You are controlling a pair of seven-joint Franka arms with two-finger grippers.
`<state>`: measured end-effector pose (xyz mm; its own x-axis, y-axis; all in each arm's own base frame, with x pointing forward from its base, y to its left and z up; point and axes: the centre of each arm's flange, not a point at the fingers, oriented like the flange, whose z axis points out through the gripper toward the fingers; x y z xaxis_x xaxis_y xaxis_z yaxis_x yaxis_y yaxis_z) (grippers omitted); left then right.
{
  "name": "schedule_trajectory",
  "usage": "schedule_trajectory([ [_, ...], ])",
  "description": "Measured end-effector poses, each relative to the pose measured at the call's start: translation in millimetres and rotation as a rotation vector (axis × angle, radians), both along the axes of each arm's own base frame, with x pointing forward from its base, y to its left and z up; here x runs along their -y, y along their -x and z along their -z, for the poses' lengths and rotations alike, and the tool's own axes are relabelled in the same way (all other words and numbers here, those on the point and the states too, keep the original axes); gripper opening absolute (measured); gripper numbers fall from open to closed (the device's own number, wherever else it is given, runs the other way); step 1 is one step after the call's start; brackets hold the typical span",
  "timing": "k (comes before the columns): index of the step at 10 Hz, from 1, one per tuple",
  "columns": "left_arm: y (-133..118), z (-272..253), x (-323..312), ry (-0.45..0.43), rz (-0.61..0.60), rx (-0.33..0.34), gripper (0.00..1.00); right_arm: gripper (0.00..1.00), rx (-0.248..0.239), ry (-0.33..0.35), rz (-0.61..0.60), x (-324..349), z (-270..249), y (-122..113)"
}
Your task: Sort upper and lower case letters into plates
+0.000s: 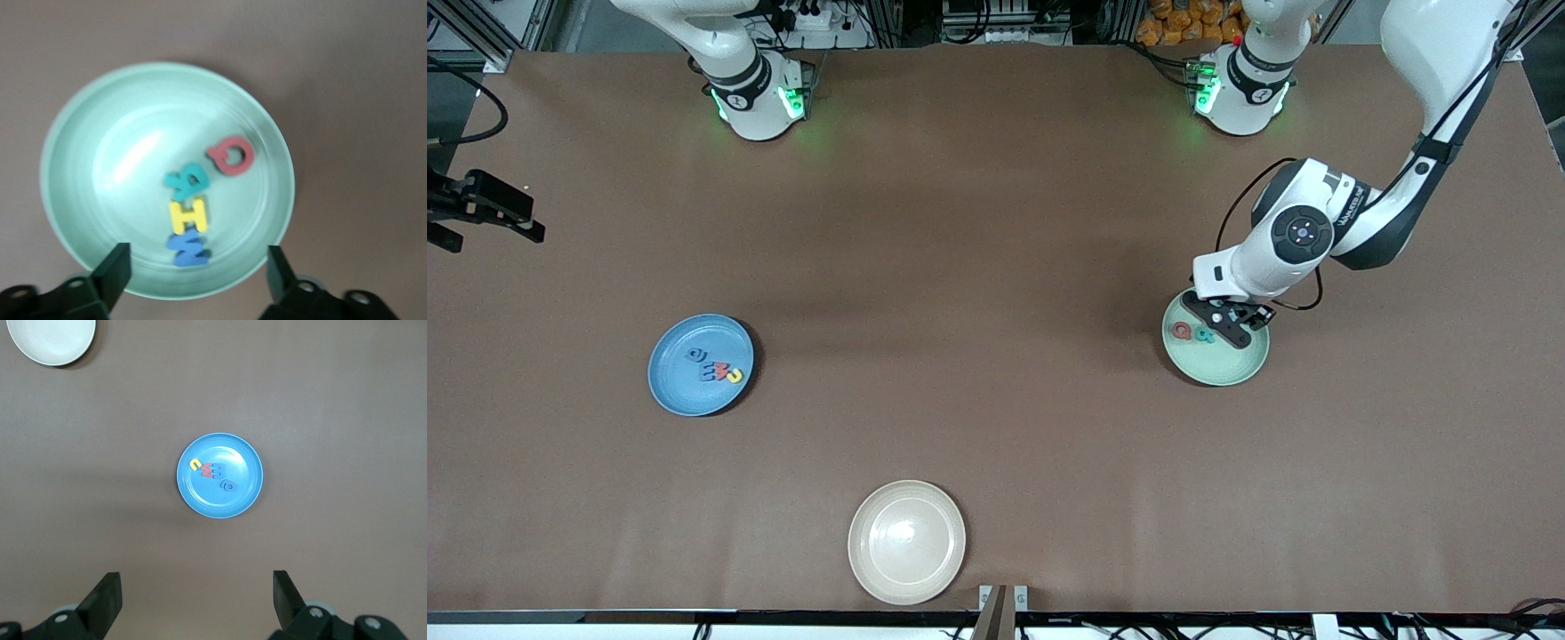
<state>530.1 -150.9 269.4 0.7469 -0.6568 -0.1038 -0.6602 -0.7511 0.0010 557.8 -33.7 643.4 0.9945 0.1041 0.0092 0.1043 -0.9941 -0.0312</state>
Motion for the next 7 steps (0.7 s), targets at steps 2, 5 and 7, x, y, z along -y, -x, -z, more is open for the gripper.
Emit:
schedule_trajectory([
  [2,-41.7,-54.5,-13.4,-0.030,-0.057,0.024,1.00,1.00,0.000,0.000,0.000,0.0,-0.1,0.0],
  [5,-90.5,-149.9,-38.8,-0.029,-0.155,0.085,1.00,1.00,0.001,0.000,0.000,0.0,-0.5,0.2],
  [7,-104.7,-189.2,-52.2,-0.011,-0.200,0.113,1.00,1.00,0.004,0.000,0.000,0.2,-1.4,0.4],
])
